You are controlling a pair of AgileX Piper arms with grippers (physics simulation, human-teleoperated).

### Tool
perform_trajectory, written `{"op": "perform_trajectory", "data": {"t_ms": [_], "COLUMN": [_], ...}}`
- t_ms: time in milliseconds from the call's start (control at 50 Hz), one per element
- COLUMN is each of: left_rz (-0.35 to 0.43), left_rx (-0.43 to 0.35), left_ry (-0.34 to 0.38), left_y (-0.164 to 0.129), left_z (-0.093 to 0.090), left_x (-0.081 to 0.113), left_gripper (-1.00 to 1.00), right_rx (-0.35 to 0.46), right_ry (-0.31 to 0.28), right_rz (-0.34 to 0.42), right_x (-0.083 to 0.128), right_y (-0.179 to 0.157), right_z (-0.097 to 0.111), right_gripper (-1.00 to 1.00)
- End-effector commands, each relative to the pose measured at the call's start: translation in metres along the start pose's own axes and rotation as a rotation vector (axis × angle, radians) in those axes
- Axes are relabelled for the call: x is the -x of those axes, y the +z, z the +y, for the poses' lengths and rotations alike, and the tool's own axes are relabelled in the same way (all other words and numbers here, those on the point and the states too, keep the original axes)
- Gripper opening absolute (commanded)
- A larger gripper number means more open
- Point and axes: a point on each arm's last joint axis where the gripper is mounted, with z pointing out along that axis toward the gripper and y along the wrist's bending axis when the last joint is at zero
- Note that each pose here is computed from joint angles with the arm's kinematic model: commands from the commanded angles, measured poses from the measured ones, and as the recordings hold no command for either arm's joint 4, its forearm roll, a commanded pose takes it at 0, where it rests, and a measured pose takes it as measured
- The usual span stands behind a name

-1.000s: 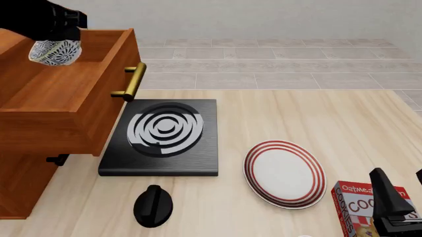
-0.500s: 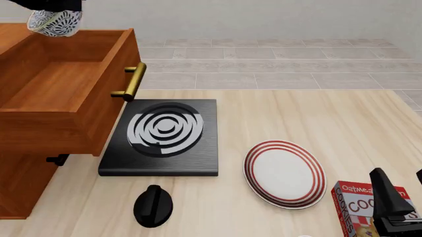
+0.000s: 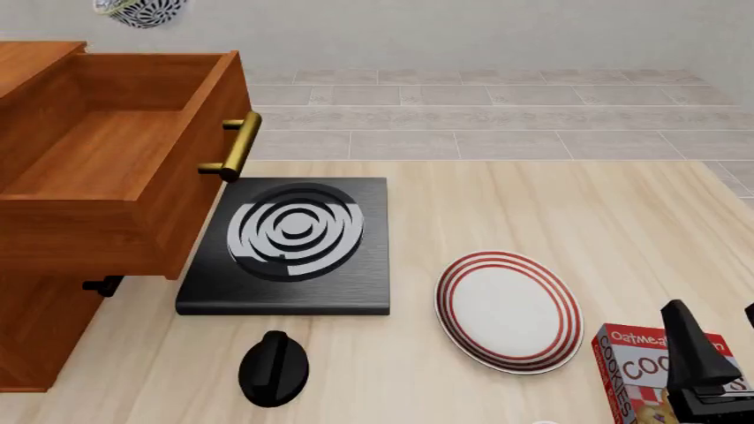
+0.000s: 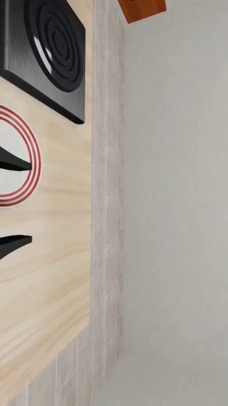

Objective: Pick the akita bowl in the top layer of the wooden cabinet and place it on the plate.

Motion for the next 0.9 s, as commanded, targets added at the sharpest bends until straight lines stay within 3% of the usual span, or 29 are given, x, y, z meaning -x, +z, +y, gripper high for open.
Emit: {"op": "perform_trajectory", "data": {"t_ms": [20,900], "left_rz": [-0.053,-0.136], "left_rx": [-0.053,-0.267], "left_ry": [0.075,0.268], "left_y": [-0.007,0.001], "left_z": [-0.019,-0.097], "left_x": [0.006,0.008], "left_gripper": [-1.0,-1.0], "right_rx": [0.0,-0.003], "right_ry": [-0.001,0.0], "right_rz": [0.002,-0.004], "right_x": [0.0,0.0], "right_y": [0.0,0.0], "right_z": [0.0,0.0], "right_gripper": [1.0,1.0]}}
